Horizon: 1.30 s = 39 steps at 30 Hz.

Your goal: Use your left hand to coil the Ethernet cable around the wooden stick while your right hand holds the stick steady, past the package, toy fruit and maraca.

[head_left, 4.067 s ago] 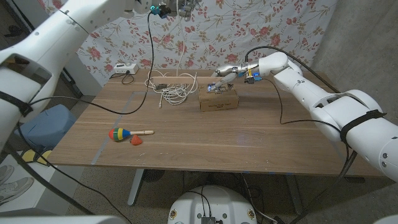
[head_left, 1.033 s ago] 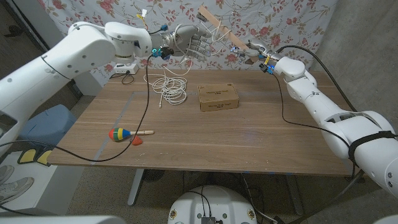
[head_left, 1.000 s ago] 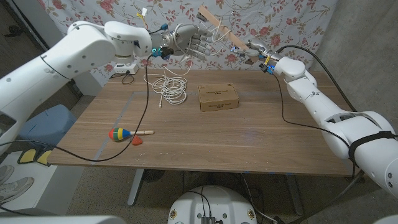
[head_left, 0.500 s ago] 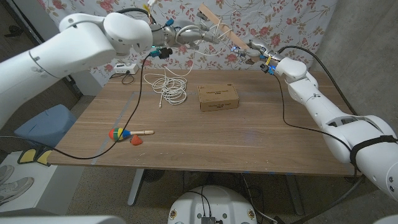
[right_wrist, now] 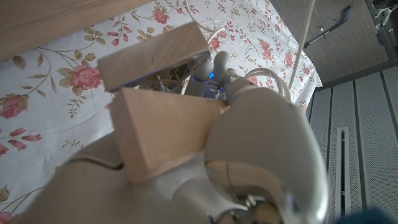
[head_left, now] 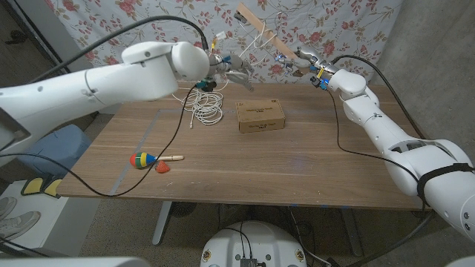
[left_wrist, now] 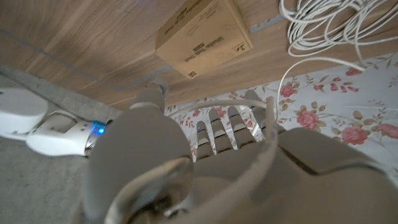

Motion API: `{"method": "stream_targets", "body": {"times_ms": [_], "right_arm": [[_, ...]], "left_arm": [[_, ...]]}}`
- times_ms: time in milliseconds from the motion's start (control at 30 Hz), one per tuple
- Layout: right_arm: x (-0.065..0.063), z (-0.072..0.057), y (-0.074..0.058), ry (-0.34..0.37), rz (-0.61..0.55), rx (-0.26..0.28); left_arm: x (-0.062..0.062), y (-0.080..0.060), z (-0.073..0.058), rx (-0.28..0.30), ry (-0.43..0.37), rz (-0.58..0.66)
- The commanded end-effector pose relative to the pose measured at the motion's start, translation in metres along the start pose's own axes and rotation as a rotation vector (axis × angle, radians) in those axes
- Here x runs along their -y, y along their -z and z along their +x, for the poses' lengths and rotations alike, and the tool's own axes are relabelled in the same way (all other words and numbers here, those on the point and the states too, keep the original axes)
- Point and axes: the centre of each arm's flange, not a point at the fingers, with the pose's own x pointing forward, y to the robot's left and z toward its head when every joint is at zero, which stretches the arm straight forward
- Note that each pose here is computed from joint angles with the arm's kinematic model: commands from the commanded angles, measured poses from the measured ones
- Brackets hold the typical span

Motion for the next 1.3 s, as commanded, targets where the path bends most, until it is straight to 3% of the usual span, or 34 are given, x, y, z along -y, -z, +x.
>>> {"method": "stream_targets", "body": {"times_ms": [33, 333, 533, 567, 767, 933, 1067, 1167, 1300], "right_arm": [[-0.001, 0.002, 0.000, -0.005, -0.003, 0.007], [-0.004, 0.007, 0.001, -0.015, -0.009, 0.008], [-0.005, 0.011, 0.001, -0.025, -0.020, 0.010], [-0.006, 0.012, 0.001, -0.027, -0.020, 0.009], [-0.006, 0.016, 0.001, -0.032, -0.031, 0.015], [-0.007, 0.019, 0.001, -0.040, -0.029, 0.030], [-0.007, 0.022, 0.001, -0.044, -0.030, 0.035], [-0.008, 0.024, 0.001, -0.047, -0.041, 0.033], [-0.008, 0.026, 0.001, -0.048, -0.042, 0.028]], "left_arm": [[-0.056, -0.045, -0.080, -0.396, -1.470, 1.137], [-0.056, -0.037, -0.077, -0.388, -1.663, 1.121], [-0.060, -0.031, -0.082, -0.313, -1.718, 0.989], [-0.063, -0.027, -0.085, -0.270, -1.705, 0.881], [-0.075, -0.010, -0.097, -0.042, -1.643, 0.528], [-0.089, -0.001, -0.103, 0.019, -1.494, 0.323], [-0.095, 0.012, -0.103, 0.052, -1.459, 0.152], [-0.100, 0.021, -0.100, 0.058, -1.393, 0.018], [-0.107, 0.037, -0.095, 0.127, -1.272, -0.216]]}}
